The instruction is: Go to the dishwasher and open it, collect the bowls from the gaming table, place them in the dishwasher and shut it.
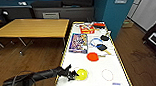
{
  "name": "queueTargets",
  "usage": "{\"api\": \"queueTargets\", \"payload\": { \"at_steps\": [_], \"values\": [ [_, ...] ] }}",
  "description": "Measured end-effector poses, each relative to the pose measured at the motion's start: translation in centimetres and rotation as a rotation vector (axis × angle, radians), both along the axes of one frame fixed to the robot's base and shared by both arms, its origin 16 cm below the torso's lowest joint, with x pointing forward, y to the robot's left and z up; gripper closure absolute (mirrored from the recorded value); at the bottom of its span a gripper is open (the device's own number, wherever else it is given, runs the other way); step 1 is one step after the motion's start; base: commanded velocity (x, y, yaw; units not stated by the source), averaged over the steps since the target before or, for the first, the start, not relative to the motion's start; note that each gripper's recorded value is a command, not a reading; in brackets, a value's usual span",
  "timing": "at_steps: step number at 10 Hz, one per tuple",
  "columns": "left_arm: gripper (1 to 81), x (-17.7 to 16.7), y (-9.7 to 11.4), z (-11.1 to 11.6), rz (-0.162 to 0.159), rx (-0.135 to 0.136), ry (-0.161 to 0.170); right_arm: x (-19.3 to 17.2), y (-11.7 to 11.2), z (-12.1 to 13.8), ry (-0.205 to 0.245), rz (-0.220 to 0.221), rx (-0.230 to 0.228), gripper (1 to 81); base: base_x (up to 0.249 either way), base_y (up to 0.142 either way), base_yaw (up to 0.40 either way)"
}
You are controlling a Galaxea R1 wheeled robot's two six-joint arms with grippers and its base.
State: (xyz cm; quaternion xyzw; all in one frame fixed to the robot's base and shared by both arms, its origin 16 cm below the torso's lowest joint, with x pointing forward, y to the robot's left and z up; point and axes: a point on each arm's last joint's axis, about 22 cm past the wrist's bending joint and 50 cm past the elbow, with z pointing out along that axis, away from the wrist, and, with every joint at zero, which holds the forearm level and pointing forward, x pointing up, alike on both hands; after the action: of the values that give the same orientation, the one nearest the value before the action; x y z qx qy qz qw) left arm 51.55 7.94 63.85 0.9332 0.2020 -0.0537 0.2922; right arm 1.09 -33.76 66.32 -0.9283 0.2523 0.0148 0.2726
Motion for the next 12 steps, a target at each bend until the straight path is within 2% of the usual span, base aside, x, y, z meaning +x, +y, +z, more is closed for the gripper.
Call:
{"api": "queueTargets", "payload": {
  "at_steps": [3, 5, 6, 7, 9, 10, 11, 12],
  "values": [
    [81.1, -0.6, -0.3, -0.4, -0.017, 0.000, -0.013, 0.5, 0.1, -0.1, -0.004, 0.000, 0.003, 81.1, 0.000, 0.000, 0.000],
    [81.1, -1.5, -0.4, 0.0, -0.062, 0.009, -0.019, 0.5, 0.3, -0.2, 0.000, 0.006, 0.009, 81.1, 0.000, 0.000, 0.000],
    [81.1, -1.7, -0.3, 0.7, -0.078, 0.003, -0.026, 0.5, 0.2, -0.1, 0.003, 0.011, 0.010, 81.1, 0.000, 0.000, 0.000],
    [81.1, -1.4, -0.1, 2.2, -0.097, -0.007, -0.047, 0.4, 0.1, -0.1, 0.006, 0.014, 0.010, 81.1, 0.000, 0.000, 0.000],
    [81.1, -0.3, 0.3, 6.2, -0.150, -0.037, -0.128, 0.2, 0.0, -0.2, 0.010, 0.016, 0.007, 81.1, 0.000, 0.000, 0.000],
    [81.1, -0.8, 1.0, 7.9, -0.177, -0.049, -0.158, -0.3, -0.7, -0.5, 0.018, 0.023, -0.008, 81.1, 0.000, 0.000, 0.000],
    [81.1, -1.4, 3.2, 8.7, -0.184, -0.039, -0.177, -0.8, -1.3, -0.8, 0.024, 0.028, -0.021, 81.1, 0.000, 0.000, 0.000],
    [81.1, -1.9, 6.9, 8.8, -0.167, -0.003, -0.188, -0.9, -1.0, -0.8, 0.027, 0.027, -0.017, 81.1, 0.000, 0.000, 0.000]
  ]
}}
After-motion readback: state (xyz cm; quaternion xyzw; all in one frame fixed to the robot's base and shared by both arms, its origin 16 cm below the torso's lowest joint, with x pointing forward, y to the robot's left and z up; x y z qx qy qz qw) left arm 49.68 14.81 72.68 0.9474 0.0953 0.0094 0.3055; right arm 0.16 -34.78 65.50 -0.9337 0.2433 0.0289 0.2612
